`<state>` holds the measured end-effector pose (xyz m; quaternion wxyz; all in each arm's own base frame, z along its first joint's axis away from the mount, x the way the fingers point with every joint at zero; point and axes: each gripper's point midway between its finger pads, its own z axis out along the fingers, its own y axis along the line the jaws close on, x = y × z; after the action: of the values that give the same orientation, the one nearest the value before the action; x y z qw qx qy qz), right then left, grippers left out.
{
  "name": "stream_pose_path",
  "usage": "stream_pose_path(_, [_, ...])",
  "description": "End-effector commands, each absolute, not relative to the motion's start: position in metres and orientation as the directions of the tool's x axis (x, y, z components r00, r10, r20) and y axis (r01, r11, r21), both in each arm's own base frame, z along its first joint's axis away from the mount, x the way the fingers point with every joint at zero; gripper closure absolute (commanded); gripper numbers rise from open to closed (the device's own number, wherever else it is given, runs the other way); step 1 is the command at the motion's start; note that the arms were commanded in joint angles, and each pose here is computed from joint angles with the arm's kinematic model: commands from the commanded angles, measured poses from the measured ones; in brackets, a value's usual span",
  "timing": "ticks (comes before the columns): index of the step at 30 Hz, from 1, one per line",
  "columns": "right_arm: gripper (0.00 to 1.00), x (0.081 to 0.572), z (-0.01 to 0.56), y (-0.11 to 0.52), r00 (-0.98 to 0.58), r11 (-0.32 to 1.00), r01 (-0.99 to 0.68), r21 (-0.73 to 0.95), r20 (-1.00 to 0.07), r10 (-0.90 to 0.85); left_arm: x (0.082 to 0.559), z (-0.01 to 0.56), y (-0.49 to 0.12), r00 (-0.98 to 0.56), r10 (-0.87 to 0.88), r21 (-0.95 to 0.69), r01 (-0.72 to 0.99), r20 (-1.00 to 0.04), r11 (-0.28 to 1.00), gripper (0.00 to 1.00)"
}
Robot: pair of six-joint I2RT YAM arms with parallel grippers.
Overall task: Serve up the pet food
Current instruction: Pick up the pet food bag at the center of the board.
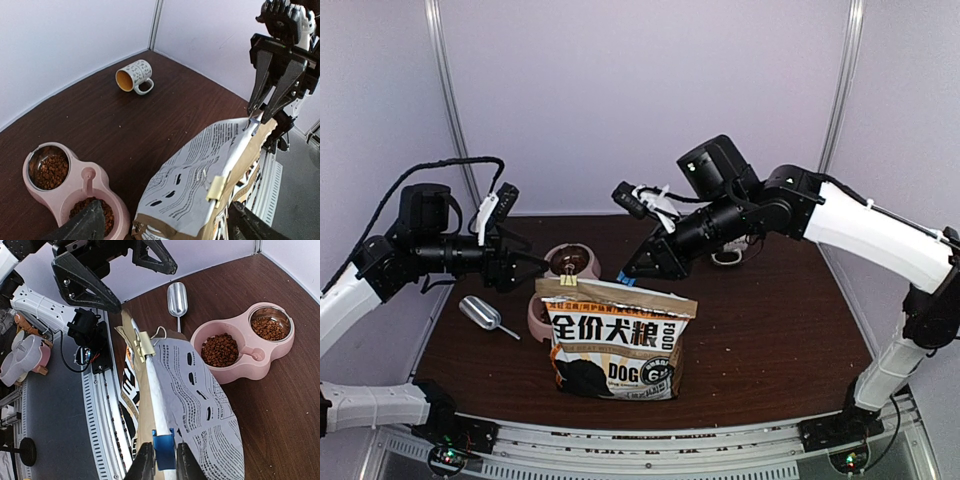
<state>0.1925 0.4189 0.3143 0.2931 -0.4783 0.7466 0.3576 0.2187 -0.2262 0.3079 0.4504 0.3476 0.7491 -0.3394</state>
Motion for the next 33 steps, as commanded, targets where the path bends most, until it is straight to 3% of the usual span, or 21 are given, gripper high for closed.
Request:
stream_pose_path(1, [1.00, 0.192, 0.325, 0.434, -0.333, 0.273, -0.938, 0.216, -0.781, -0.528, 0.206, 0.286, -0.222, -0.342, 0.295, -0.184, 0.871, -0.892, 0.455, 0.12])
stream_pose_path(4, [1.00, 0.195, 0.324, 0.445, -0.332, 0.266, -0.939, 0.219, -0.777, -0.534, 0.200, 0.280, -0.225, -0.341, 0.307, -0.197, 0.888, -0.889, 0.416, 0.15])
stream_pose_path(12, [1.00, 0.198, 0.317, 0.468, -0.335, 0.246, -0.940, 0.235, -0.761, -0.555, 0.199, 0.272, -0.234, -0.349, 0.320, -0.227, 0.905, -0.881, 0.360, 0.55])
stream_pose_path(25, [1.00, 0.202, 0.308, 0.481, -0.351, 0.246, -0.936, 0.253, -0.735, -0.581, 0.195, 0.271, -0.240, -0.347, 0.313, -0.251, 0.918, -0.884, 0.308, 0.95])
stream_pose_path(27, [1.00, 0.202, 0.304, 0.482, -0.355, 0.244, -0.935, 0.258, -0.725, -0.590, 0.194, 0.273, -0.241, -0.339, 0.308, -0.247, 0.921, -0.889, 0.301, 1.00])
stream_pose_path(33, [1.00, 0.201, 0.295, 0.484, -0.364, 0.240, -0.932, 0.273, -0.697, -0.618, 0.191, 0.279, -0.240, -0.315, 0.291, -0.230, 0.929, -0.903, 0.292, 1.00])
